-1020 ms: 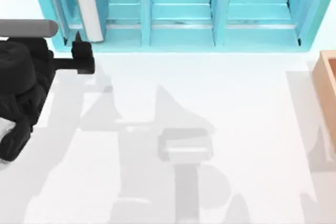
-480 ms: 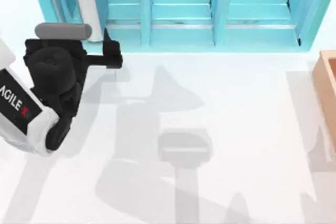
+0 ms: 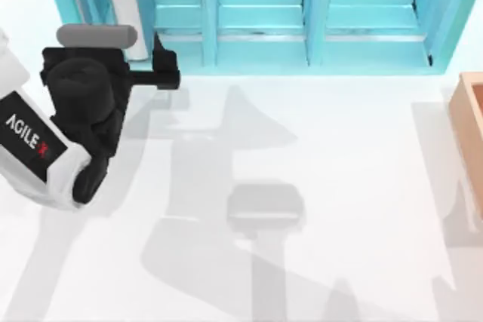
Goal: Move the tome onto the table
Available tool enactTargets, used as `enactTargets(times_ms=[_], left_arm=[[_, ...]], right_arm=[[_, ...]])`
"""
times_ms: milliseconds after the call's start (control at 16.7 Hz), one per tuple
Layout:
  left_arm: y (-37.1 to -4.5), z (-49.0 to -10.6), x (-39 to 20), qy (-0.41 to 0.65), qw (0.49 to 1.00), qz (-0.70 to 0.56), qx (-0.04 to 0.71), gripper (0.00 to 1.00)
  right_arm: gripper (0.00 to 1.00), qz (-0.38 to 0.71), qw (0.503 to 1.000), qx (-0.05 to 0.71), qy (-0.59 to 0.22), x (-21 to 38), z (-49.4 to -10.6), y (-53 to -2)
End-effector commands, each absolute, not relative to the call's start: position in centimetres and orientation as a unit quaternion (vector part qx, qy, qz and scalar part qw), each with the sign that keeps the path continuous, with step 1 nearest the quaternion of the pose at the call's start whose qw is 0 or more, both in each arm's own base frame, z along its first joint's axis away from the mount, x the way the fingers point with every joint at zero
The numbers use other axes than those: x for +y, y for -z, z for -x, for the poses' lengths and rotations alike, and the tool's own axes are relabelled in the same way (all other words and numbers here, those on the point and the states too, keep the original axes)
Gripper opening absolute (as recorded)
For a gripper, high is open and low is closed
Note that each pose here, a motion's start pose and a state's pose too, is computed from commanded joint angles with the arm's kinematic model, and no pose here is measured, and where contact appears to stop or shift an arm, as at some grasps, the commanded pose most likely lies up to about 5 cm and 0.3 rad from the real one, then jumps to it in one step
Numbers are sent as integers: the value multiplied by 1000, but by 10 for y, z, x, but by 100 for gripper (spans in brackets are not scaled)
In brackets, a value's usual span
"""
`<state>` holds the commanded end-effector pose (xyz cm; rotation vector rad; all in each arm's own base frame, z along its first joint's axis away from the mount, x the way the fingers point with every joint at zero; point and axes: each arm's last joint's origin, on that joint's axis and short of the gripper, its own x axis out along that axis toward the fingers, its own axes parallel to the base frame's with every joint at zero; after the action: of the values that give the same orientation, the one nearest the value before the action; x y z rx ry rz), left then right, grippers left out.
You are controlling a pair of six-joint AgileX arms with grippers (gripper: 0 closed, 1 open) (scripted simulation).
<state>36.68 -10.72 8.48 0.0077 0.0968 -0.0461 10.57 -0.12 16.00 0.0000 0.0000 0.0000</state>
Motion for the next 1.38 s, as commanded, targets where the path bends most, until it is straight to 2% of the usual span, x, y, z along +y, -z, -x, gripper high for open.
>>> enactTargets(times_ms=[480, 840, 1380], left_arm=[[-78, -444, -112, 23, 999, -4, 47, 100], [-77, -450, -111, 23, 999, -4, 48, 100], [-77, -450, -111, 23, 999, -4, 48, 32]], right_arm=[[100, 0, 1000, 0, 0, -1, -106, -160], [100, 0, 1000, 0, 0, -1, -106, -160], [100, 0, 1000, 0, 0, -1, -106, -160]])
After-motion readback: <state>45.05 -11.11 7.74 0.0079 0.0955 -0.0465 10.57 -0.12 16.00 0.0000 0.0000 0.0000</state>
